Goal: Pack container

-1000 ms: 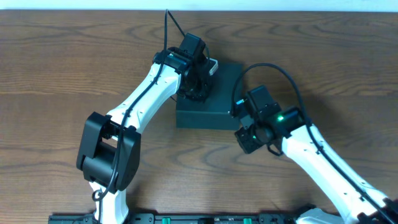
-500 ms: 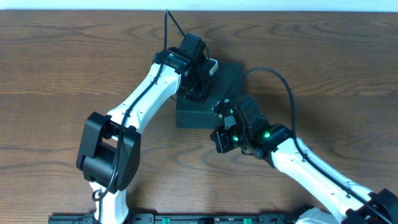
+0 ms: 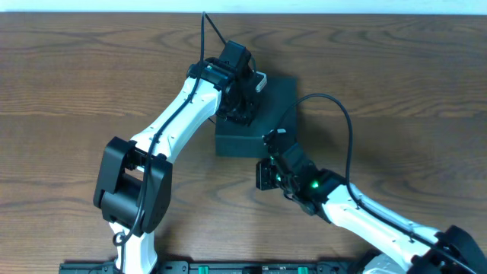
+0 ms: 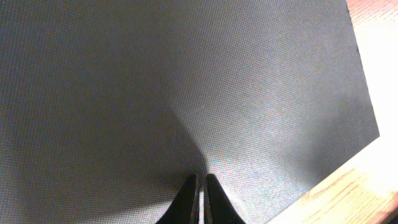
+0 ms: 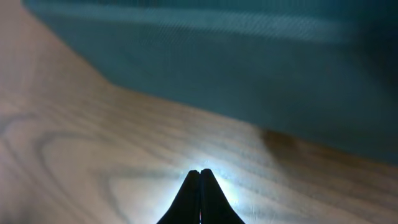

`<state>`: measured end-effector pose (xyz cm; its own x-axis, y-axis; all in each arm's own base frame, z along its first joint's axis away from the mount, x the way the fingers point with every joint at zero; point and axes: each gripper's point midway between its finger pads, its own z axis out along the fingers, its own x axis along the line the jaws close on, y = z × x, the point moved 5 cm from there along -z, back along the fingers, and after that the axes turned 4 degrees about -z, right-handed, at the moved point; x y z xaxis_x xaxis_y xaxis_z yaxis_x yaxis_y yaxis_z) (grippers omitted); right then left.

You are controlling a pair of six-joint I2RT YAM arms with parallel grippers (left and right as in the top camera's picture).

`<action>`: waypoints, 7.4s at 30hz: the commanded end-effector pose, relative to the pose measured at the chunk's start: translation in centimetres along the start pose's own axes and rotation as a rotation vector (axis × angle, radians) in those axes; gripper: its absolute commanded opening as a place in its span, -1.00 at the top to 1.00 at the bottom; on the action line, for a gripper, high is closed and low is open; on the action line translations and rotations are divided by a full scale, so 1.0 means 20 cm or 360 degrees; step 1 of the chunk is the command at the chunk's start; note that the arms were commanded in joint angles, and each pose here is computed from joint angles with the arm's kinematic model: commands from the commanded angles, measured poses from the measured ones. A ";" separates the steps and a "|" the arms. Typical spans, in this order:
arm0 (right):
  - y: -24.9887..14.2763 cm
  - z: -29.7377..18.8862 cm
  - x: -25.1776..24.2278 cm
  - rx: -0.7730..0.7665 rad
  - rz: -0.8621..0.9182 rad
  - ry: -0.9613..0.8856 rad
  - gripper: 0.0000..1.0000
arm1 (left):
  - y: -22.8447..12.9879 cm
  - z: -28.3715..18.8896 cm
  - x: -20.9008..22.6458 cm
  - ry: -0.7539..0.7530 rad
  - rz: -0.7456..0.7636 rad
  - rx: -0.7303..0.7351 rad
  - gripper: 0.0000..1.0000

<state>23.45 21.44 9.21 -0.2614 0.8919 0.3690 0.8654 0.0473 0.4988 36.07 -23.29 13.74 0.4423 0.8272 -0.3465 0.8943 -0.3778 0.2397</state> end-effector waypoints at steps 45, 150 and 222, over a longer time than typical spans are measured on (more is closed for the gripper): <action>0.10 0.24 -0.21 -0.0422 0.0400 -0.0431 0.97 | -0.06 0.05 0.03 0.0018 -0.0016 0.0087 0.88; 0.62 -0.76 -0.64 -0.1113 0.0298 -0.0368 0.97 | 0.22 -0.47 -0.02 0.0105 -0.0077 -0.0355 0.88; 0.23 -0.63 -0.81 -0.0417 0.0359 -0.0624 -0.98 | -0.87 -1.48 0.56 0.1121 -0.0748 -0.1255 -0.91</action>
<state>26.07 1.78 14.88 0.1413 0.9690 0.2027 0.7439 -0.2390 0.6241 25.28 5.02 34.13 -0.2965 0.9550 -0.0077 0.5698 0.1834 0.8010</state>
